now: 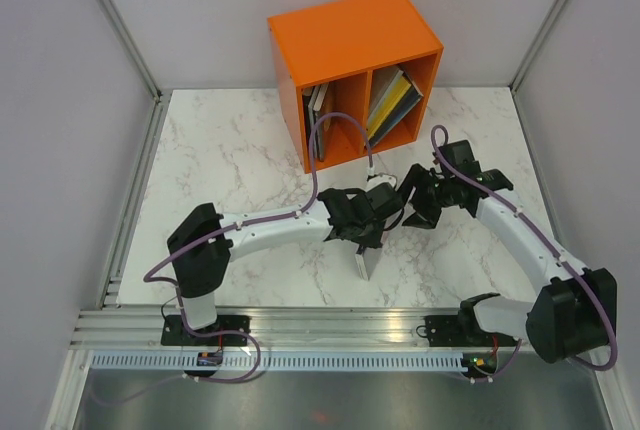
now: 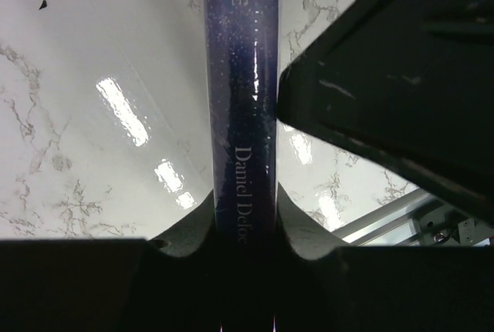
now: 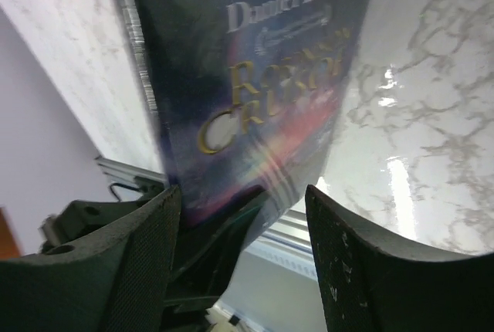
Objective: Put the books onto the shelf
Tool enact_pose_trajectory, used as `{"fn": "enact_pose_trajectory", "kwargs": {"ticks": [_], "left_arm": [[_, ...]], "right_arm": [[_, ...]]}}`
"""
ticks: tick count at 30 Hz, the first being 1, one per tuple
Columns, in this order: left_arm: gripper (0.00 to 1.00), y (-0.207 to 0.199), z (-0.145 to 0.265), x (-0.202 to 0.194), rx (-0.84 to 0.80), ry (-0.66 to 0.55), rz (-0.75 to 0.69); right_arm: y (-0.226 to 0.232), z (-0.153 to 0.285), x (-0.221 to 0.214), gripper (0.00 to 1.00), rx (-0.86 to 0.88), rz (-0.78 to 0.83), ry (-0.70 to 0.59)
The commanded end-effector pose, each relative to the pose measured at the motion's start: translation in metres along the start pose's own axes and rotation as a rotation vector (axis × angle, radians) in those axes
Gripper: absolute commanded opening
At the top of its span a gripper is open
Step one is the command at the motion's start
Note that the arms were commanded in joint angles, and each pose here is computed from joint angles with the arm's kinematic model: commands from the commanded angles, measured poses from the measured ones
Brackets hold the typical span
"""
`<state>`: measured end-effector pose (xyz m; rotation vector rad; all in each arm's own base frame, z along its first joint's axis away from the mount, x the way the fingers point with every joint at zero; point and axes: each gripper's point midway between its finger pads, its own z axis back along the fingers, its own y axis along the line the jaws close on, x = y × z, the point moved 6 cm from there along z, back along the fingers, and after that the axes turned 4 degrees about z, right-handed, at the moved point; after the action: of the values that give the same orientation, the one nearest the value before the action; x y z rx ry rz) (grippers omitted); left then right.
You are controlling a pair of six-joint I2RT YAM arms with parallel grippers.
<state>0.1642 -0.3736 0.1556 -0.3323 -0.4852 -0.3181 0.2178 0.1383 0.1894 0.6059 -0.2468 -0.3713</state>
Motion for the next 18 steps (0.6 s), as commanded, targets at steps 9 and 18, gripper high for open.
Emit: {"fn": "enact_pose_trajectory", "kwargs": {"ticks": [9, 18], "left_arm": [[0.02, -0.043, 0.023, 0.016, -0.179, -0.091, 0.019], [0.02, -0.061, 0.043, 0.030, -0.285, -0.115, 0.066]], "right_arm": [[0.044, 0.020, 0.010, 0.73, 0.240, -0.005, -0.132], [0.001, -0.014, -0.006, 0.73, 0.101, -0.041, -0.050]]}}
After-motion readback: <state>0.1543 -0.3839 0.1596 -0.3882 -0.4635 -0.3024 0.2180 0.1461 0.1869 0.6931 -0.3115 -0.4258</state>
